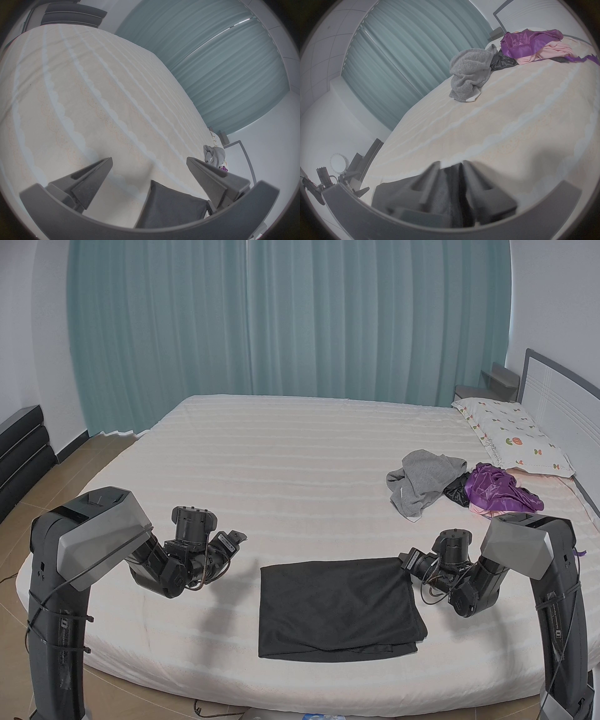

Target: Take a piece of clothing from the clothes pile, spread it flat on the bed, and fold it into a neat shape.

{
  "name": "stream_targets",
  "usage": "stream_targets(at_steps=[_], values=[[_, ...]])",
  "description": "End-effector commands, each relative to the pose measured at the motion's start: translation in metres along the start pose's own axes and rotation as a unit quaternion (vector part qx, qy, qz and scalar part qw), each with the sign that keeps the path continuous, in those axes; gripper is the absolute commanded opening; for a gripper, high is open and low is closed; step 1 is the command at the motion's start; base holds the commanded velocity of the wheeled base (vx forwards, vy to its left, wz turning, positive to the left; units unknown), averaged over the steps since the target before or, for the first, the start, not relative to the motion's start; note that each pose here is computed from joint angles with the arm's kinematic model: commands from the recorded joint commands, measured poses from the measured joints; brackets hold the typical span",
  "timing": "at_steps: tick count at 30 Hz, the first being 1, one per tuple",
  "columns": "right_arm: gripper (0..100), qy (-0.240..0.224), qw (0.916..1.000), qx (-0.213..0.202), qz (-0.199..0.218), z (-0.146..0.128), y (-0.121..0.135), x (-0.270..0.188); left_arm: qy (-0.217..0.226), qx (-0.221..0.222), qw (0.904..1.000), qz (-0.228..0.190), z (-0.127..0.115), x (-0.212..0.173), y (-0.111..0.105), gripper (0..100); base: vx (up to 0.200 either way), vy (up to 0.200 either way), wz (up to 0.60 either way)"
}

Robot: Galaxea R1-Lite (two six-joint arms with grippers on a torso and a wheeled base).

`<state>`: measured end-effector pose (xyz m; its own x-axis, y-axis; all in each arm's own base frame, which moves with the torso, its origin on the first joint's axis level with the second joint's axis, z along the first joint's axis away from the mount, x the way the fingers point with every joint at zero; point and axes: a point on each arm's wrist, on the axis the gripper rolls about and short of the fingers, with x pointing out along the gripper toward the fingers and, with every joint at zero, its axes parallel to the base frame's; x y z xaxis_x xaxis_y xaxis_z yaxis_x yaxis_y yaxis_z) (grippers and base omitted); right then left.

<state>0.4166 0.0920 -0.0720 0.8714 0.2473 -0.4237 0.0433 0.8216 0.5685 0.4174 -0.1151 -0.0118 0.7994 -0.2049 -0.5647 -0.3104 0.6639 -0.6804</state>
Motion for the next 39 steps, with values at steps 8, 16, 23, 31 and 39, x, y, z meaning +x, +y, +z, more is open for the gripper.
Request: stream_targets(at_steps=[8,16,23,31,39], values=[[100,-0.012,0.9963,0.084,0.004,0.012,0.004,-0.021,0.002,0.000,1.0000,0.002,-0.001,-0.002,0.000,100,0.000,0.000,0.00],[100,-0.020,0.9868,0.161,0.003,0.026,0.002,-0.030,0.003,-0.001,1.0000,0.003,-0.002,-0.003,0.001,100,0.000,0.000,0.00],[100,-0.004,0.9872,0.159,-0.003,0.016,0.003,-0.034,0.006,0.000,1.0000,0.002,-0.003,-0.003,0.001,100,-0.086,0.000,0.00],[100,-0.001,0.9876,0.157,-0.002,0.012,0.003,-0.032,0.006,-0.002,1.0000,0.002,-0.003,-0.003,0.001,100,-0.075,0.000,0.00],[100,-0.001,0.9878,0.156,-0.005,0.010,0.003,-0.031,0.006,-0.005,1.0000,-0.002,-0.001,-0.005,-0.001,100,0.000,0.000,0.00]])
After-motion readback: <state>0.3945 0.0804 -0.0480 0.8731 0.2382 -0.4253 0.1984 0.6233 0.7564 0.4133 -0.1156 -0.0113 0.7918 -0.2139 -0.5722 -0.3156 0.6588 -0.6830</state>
